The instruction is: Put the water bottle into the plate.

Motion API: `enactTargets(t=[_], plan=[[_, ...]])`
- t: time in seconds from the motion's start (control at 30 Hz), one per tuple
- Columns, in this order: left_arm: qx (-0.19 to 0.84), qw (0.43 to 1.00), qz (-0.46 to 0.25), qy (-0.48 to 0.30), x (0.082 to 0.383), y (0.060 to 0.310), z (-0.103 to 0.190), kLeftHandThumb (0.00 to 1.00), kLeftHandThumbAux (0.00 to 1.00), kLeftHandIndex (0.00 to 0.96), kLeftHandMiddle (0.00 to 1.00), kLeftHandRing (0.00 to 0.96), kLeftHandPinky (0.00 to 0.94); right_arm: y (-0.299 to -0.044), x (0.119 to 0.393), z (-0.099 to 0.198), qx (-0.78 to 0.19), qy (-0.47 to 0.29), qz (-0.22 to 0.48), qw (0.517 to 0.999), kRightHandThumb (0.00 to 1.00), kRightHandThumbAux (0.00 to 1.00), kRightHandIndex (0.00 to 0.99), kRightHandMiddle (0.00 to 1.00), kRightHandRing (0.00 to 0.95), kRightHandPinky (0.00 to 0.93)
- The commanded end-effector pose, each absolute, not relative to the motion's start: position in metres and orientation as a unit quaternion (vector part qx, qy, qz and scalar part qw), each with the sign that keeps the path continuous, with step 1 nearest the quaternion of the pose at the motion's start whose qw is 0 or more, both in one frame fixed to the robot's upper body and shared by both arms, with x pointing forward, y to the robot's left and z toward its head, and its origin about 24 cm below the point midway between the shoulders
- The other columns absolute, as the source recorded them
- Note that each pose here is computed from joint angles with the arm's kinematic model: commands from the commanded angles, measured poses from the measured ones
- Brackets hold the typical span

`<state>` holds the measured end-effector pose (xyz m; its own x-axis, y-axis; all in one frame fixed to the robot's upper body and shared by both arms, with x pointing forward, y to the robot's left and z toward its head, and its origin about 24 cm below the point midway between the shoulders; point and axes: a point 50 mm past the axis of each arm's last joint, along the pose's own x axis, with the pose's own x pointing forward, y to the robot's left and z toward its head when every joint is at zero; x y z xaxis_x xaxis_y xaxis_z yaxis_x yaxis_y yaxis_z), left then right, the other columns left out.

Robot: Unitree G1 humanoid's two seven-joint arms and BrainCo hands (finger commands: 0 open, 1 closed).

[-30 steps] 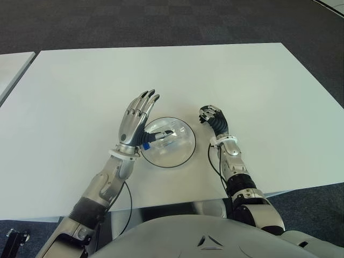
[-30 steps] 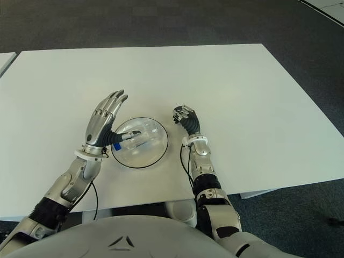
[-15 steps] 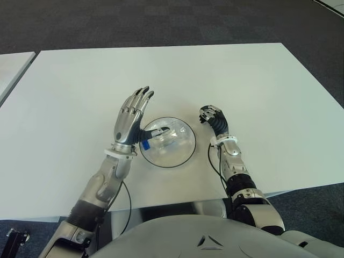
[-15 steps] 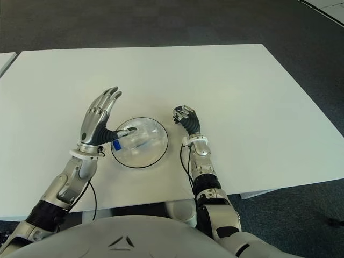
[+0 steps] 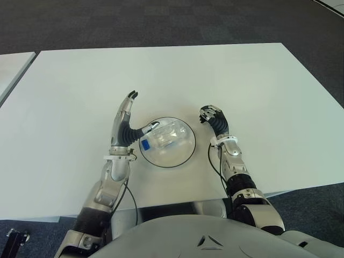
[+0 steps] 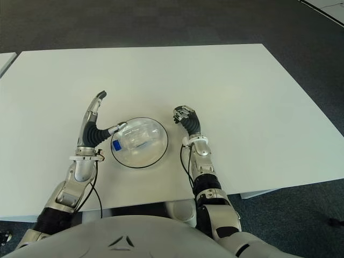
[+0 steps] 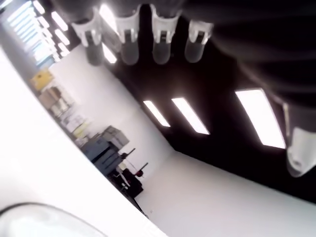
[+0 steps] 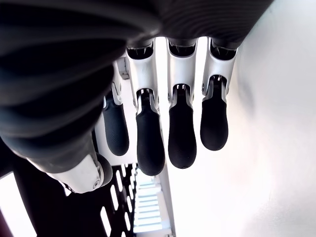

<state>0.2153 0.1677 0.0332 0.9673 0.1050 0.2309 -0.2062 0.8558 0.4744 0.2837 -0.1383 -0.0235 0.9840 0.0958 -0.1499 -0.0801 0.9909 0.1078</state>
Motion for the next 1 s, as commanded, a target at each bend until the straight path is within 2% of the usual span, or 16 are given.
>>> enactTargets(t=[0.03,0.2,0.3,0.5,0.73,0.8,0.83,0.87,0.9,1.0], plan=[[0.218,0.969,0.105,-0.040,0.212,0.179,0.017,0.026,0.678,0.008,0.008,0.006,0.068,-0.141,0.257,-0.060,0.059,0.177,0.032,0.982,0.702,0.730,0.432,0.634,0.617,0.599],[0.191,0.974,0.118,-0.019,0.212,0.183,0.012,0.054,0.748,0.067,0.070,0.055,0.113,-0.141,0.257,-0.060,0.058,0.179,0.031,0.982,0.701,0.730,0.432,0.642,0.623,0.606],[0.164,0.978,0.130,-0.004,0.210,0.186,0.010,0.064,0.836,0.190,0.208,0.190,0.230,-0.141,0.257,-0.060,0.059,0.181,0.031,0.981,0.701,0.730,0.433,0.646,0.625,0.605],[0.124,0.981,0.145,0.028,0.206,0.194,-0.002,0.072,0.948,0.332,0.352,0.342,0.379,-0.141,0.257,-0.060,0.061,0.180,0.031,0.981,0.701,0.730,0.433,0.646,0.624,0.604],[0.083,0.985,0.146,0.037,0.207,0.199,-0.010,0.078,0.972,0.412,0.436,0.437,0.463,-0.140,0.257,-0.061,0.060,0.184,0.027,0.981,0.701,0.730,0.433,0.650,0.626,0.609],[0.062,0.986,0.146,0.041,0.207,0.201,-0.014,0.142,0.951,0.437,0.462,0.464,0.480,-0.140,0.257,-0.060,0.060,0.184,0.026,0.981,0.701,0.730,0.433,0.653,0.630,0.612],[0.052,0.987,0.146,0.043,0.207,0.202,-0.015,0.253,0.905,0.435,0.469,0.470,0.483,-0.140,0.257,-0.060,0.060,0.184,0.026,0.981,0.701,0.730,0.433,0.654,0.631,0.612],[0.042,0.987,0.147,0.045,0.207,0.202,-0.017,0.414,0.838,0.432,0.480,0.479,0.489,-0.139,0.257,-0.060,0.059,0.184,0.026,0.981,0.701,0.730,0.433,0.655,0.633,0.613],[0.028,0.987,0.149,0.051,0.207,0.203,-0.019,0.517,0.794,0.431,0.491,0.487,0.492,-0.139,0.257,-0.060,0.059,0.183,0.026,0.981,0.701,0.730,0.434,0.656,0.634,0.614],[0.005,0.987,0.149,0.066,0.205,0.206,-0.024,0.644,0.740,0.431,0.514,0.502,0.492,-0.139,0.257,-0.060,0.058,0.180,0.026,0.982,0.701,0.730,0.434,0.658,0.635,0.611]])
